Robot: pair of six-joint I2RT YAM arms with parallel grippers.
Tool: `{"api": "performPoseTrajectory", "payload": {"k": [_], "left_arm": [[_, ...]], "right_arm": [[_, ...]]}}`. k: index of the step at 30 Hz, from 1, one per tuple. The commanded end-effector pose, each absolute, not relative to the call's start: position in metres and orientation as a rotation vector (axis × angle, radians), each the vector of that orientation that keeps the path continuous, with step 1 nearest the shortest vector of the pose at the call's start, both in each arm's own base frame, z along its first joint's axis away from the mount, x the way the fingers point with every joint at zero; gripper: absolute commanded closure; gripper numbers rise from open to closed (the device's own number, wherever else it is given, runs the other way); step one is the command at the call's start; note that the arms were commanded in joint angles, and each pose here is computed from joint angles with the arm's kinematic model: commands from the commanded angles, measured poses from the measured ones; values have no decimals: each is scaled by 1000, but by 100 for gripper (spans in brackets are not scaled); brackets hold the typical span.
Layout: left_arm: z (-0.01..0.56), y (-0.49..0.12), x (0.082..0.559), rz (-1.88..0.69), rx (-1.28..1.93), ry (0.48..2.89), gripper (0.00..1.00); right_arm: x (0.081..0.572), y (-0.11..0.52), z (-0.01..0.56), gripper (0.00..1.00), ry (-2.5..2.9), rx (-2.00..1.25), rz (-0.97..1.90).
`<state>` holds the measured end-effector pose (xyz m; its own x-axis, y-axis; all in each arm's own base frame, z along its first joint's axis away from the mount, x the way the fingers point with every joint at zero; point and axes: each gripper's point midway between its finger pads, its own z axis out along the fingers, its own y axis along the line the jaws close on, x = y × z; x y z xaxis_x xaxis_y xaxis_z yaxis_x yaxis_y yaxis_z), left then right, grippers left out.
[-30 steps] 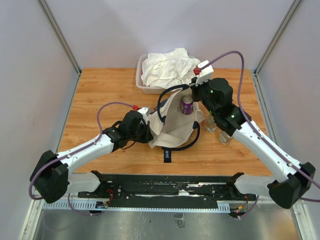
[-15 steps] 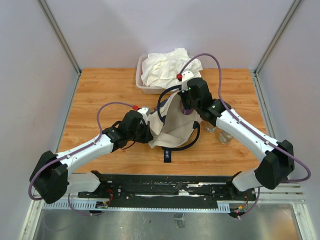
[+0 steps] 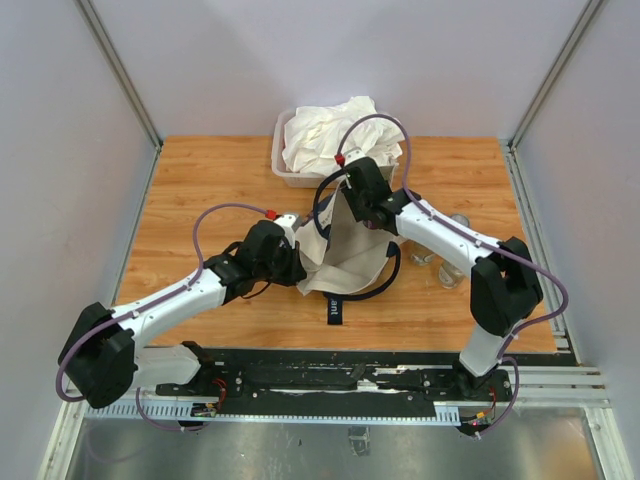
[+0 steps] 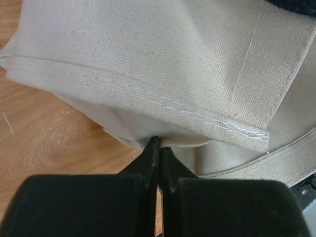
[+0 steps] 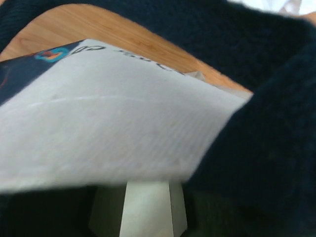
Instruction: Take the beverage out of the canvas bag
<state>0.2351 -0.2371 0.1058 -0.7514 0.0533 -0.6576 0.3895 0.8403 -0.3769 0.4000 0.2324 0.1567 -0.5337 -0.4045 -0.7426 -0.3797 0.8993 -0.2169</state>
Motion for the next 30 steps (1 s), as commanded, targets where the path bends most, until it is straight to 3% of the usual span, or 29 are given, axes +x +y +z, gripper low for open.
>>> {"api": "performPoseTrajectory", "payload": {"k": [1,3,5,8,30], "left_arm": [[109,-242,232,-689,342,2342,99],[108,-242,232,-685,344,2346,100],[106,-242,232,-684,342,2350,100],[105,-243,233,-686,342,2354,99],[92,-239,229,-663,344,2396,100]], "right_arm": [[415,223,164,53,2162,-497,-157],[419,219,164,38,2161,-476,-177],[421,216,161,16,2162,-463,-189],[426,205,158,3,2161,-429,-248],[455,183,101,2,2187,-284,-258]]}}
